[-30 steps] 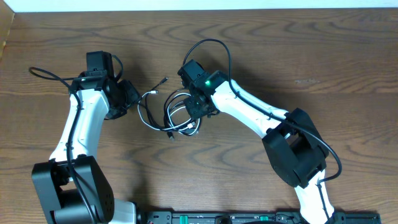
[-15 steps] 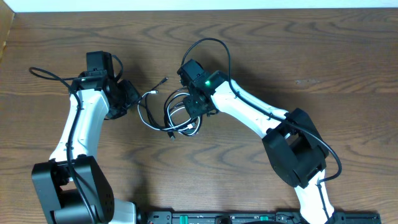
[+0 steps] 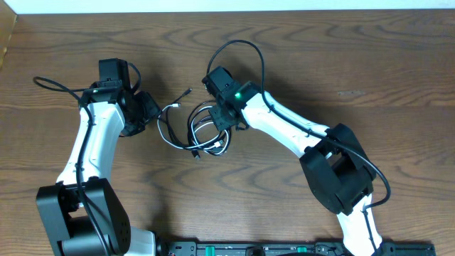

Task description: Untangle cables

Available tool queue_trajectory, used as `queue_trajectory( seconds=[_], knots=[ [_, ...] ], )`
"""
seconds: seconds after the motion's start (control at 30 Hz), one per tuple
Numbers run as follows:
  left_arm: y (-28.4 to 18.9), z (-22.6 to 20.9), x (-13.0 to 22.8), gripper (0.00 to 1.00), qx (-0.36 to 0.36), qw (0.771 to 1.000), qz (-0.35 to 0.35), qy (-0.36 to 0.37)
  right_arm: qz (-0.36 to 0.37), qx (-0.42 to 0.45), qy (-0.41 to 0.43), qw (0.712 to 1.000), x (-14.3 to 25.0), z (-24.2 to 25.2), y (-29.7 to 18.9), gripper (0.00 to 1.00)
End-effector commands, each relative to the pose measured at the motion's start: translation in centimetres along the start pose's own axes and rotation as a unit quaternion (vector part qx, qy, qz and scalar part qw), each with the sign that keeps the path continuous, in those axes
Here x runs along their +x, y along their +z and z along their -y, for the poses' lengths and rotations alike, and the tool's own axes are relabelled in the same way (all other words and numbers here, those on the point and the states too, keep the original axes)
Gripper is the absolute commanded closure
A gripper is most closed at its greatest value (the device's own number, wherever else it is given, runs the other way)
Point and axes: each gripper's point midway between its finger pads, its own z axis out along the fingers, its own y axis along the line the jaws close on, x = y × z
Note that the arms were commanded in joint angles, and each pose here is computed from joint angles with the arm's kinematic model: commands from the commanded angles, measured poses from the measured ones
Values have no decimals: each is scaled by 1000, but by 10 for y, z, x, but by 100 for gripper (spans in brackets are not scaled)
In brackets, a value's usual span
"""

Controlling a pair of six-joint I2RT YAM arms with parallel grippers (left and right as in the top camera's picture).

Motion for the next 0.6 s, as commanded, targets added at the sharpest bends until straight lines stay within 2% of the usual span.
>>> queue_trajectory(
  seconds=[0.0,0.23,0.43,0.57],
  knots=[
    [5,-5,2,39,-10,1000,-6,-4,-7,12,1,1000,11,8,-1,73],
    [5,-5,2,39,-10,1000,-6,-4,-14,14,1,1000,25,12,12,74],
    [5,-5,2,39,-10,1000,-6,-4,1,13,2,1000,18,12,13,79],
    [5,-5,2,39,-10,1000,-6,-4,10,10,2,1000,13,11,13,79]
  ],
)
